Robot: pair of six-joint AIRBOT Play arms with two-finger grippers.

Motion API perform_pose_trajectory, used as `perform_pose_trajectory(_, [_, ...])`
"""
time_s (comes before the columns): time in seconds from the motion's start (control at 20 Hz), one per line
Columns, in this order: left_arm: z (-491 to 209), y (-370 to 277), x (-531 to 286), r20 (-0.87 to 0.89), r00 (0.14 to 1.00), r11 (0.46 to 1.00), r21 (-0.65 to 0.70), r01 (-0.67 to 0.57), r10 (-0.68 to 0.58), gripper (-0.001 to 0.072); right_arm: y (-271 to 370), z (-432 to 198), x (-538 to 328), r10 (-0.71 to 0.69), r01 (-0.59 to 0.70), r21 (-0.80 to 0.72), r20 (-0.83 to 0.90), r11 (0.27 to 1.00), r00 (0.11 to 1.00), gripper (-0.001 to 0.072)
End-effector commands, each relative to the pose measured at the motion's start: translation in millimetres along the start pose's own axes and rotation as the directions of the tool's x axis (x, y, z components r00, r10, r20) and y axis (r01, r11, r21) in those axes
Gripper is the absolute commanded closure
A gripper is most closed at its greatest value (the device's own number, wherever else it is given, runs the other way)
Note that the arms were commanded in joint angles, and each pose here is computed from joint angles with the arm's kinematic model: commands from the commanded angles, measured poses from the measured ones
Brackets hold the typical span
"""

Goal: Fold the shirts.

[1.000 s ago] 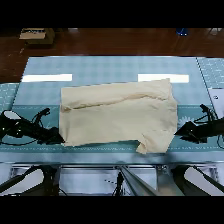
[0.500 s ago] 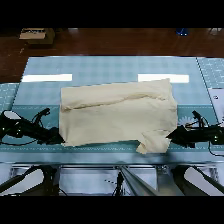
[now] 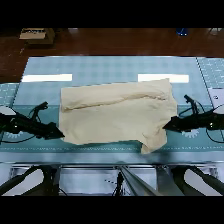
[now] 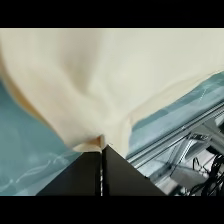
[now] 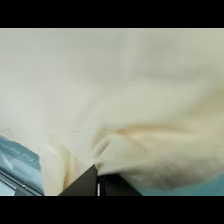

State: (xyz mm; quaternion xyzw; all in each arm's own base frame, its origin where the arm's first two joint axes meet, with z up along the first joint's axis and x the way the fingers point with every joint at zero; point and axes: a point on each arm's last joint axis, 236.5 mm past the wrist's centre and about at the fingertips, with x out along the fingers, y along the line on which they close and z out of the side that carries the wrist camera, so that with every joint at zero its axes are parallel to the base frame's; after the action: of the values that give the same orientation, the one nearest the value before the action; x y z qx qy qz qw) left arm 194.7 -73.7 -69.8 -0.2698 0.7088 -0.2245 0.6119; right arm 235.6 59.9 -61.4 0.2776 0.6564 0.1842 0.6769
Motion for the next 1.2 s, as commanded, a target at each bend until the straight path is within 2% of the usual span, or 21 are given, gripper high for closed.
perform_pose_trajectory(0.0, [35, -40, -39, 0.156, 0.987, 0.992, 0.125, 0.029, -0.048, 0.0683, 69, 41, -49, 0.142, -0.124, -0.160, 0.108, 0.979, 0.984, 0.0683])
perform_pose_trajectory(0.1, [59, -61, -68, 0.273, 0.960, 0.982, 0.187, 0.006, -0.058, 0.0683, 102, 82, -88, 0.189, -0.125, -0.225, 0.293, 0.966, 0.937, 0.0683])
perform_pose_trajectory(0.2, [87, -75, -92, 0.398, 0.915, 0.983, 0.181, -0.007, -0.067, 0.0683, 120, 118, -118, 0.206, -0.117, -0.223, 0.437, 0.968, 0.876, 0.0684])
perform_pose_trajectory(0.5, [166, -84, -145, 0.715, 0.690, 0.993, 0.109, 0.047, -0.111, 0.0684, 123, 186, -115, 0.142, -0.034, -0.183, 0.616, 0.982, 0.775, 0.0685])
perform_pose_trajectory(0.6, [182, -79, -150, 0.751, 0.652, 0.994, 0.089, 0.057, -0.105, 0.0684, 114, 208, -106, 0.106, -0.009, -0.148, 0.662, 0.989, 0.742, 0.0685])
perform_pose_trajectory(0.8, [206, -77, -119, 0.692, 0.713, 0.993, 0.103, 0.057, -0.113, 0.0683, 92, 231, -71, 0.048, 0.010, -0.083, 0.665, 0.996, 0.745, 0.0685])
perform_pose_trajectory(1.0, [240, -59, -112, 0.693, 0.716, 0.996, 0.076, 0.044, -0.084, 0.0683, 63, 257, -67, -0.029, 0.040, 0.002, 0.722, 0.999, 0.691, 0.0685])
perform_pose_trajectory(1.15, [256, -41, -98, 0.669, 0.740, 0.997, 0.043, 0.057, -0.071, 0.0683, 49, 261, -55, -0.057, 0.050, 0.031, 0.716, 0.998, 0.696, 0.0684])
